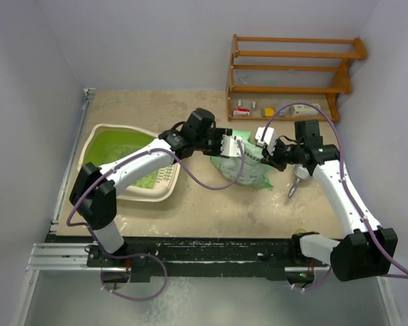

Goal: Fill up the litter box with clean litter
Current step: Close the cat litter bag at the center of the board.

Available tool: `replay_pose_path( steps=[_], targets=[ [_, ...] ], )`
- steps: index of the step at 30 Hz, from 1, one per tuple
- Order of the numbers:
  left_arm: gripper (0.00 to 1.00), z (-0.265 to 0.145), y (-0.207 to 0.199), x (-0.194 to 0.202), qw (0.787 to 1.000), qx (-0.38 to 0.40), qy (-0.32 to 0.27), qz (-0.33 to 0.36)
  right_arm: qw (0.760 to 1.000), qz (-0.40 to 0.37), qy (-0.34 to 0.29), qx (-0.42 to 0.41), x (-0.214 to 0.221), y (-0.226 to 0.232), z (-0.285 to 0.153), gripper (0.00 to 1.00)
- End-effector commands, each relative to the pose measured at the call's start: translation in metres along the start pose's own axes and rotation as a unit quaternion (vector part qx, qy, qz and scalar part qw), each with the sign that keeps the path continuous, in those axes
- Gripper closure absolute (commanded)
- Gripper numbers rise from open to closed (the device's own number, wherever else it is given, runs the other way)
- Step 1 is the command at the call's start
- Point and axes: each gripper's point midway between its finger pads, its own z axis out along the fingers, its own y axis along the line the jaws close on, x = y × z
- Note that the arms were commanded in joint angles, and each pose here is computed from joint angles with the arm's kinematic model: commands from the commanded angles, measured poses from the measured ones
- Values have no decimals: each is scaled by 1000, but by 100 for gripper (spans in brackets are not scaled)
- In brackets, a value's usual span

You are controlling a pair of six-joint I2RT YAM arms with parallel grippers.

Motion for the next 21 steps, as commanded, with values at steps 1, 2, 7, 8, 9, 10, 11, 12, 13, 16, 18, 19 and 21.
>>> replay_pose_path(
  steps=[1, 2, 7, 8, 9, 10, 11, 12, 13, 16, 18, 19, 21],
  targets=[
    [56, -14, 59, -15, 997, -58, -49, 32, 999, -34, -31, 3, -17, 8, -12, 100],
    [56, -16, 65, -19, 997, -50, -58, 33, 999, -34, -30, 3, -16, 9, -13, 100],
    [57, -6, 46, -23, 996, 29, -78, 24, 999, -40, -26, 4, -15, 10, -15, 100],
    [57, -3, 39, -22, 995, 53, -80, 15, 999, -42, -26, 5, -16, 9, -16, 100],
    [57, 0, 32, -22, 994, 74, -81, 7, 999, -43, -25, 5, -16, 9, -16, 100],
    [57, 2, 26, -23, 992, 91, -86, 0, 999, -44, -23, 7, -16, 8, -16, 100],
    [57, 3, 20, -24, 990, 108, -89, -8, 999, -45, -22, 7, -16, 7, -17, 100],
    [57, 2, 14, -24, 988, 125, -88, -15, 999, -46, -21, 7, -16, 6, -16, 100],
    [57, 0, 10, -24, 987, 137, -86, -19, 999, -47, -20, 6, -16, 6, -16, 100],
    [58, -11, 4, -17, 984, 159, -76, -34, 999, -50, -18, 6, -16, 3, -15, 100],
    [58, -24, 9, -12, 983, 160, -78, -47, 999, -50, -17, 8, -15, 1, -14, 100],
    [58, -29, 11, -10, 983, 159, -78, -52, 999, -49, -17, 8, -16, 0, -13, 100],
    [57, -40, 16, -9, 983, 153, -82, -54, 999, -46, -18, 7, -15, -1, -11, 100]
  ],
)
